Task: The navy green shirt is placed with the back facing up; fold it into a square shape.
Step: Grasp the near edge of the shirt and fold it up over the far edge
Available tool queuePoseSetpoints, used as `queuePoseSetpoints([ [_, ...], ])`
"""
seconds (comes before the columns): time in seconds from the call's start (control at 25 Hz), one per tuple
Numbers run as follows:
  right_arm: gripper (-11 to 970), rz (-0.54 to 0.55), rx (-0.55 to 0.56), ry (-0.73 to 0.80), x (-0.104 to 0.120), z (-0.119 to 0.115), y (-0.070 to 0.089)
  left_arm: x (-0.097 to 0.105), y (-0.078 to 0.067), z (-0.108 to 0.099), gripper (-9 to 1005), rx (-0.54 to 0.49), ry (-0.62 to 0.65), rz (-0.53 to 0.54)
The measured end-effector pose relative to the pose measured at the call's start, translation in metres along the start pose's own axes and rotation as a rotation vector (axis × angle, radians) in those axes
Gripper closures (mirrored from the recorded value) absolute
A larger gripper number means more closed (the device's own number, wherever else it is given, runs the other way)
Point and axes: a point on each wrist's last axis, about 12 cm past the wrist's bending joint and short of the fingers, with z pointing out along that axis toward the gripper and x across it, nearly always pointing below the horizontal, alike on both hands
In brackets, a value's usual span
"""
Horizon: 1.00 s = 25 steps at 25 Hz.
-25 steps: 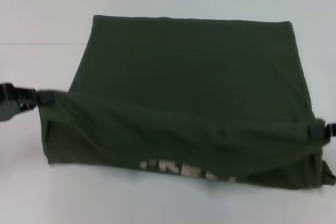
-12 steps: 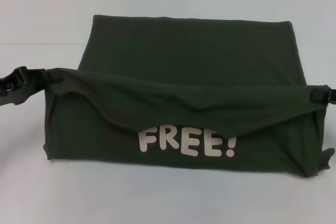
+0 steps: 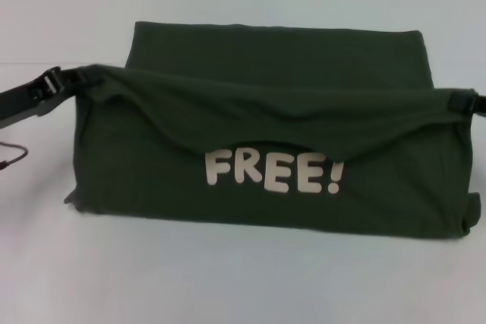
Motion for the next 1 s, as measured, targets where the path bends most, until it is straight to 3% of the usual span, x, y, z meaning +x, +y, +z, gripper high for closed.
queuePoseSetpoints([
  [0.36,896,-0.032,0.029,-0.033,-0.009,0.018,0.002,-0.003,-0.007,0.027,977,-0.033,-0.052,0.072],
  [1.0,897,0.032,0.121,-0.048,0.011,0.037,-0.006,0.022,-0.001,0.046,977,-0.128,-0.073,0.101],
])
